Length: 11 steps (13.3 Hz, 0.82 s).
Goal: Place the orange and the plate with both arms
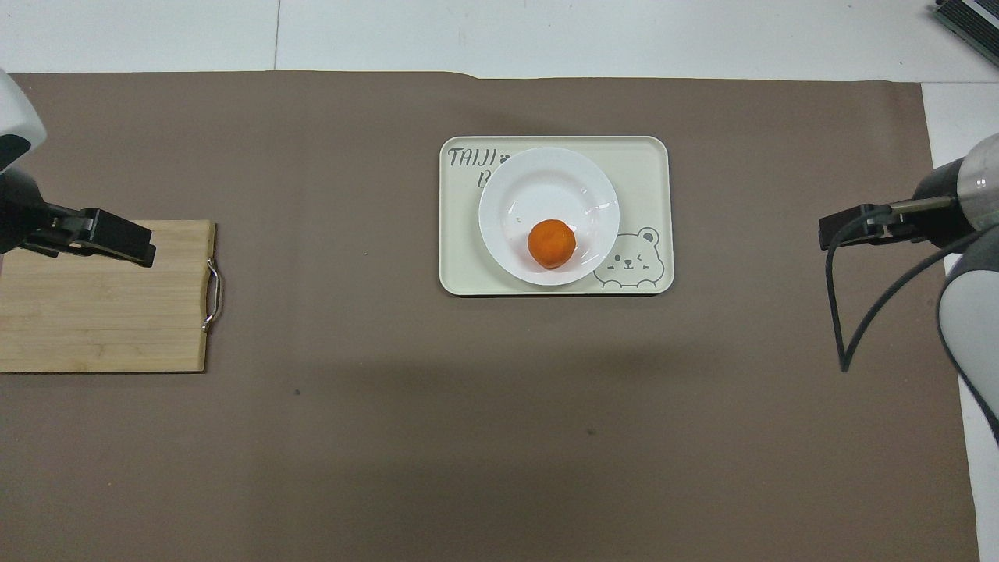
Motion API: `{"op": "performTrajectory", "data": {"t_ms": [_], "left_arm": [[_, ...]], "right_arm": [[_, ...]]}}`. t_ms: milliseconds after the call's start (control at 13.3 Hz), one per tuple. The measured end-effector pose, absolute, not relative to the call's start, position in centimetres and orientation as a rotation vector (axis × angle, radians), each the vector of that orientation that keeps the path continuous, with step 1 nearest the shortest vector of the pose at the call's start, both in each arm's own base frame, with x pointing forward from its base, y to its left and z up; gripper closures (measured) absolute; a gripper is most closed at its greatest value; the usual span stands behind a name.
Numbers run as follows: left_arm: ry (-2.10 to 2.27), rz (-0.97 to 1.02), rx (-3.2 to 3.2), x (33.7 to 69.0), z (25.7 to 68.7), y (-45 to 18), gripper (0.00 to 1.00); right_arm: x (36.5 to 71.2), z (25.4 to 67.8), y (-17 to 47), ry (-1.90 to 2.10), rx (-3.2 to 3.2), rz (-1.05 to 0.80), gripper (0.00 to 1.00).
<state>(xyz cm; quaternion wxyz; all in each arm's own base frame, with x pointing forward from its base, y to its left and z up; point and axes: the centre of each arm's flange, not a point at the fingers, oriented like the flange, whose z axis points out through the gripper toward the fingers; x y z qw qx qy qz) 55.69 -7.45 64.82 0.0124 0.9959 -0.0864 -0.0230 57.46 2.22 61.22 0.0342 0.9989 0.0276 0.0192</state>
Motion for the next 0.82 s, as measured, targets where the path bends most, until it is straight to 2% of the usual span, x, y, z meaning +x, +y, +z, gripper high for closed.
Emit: {"op": "performTrajectory", "data": {"t_ms": [825], "left_arm": [[-0.269,-0.072,3.104,55.69,64.82,-7.45,0.0]], "right_arm": [[57.07,60.95,2.55,-0.027,3.098,-0.008,0.0]]}}
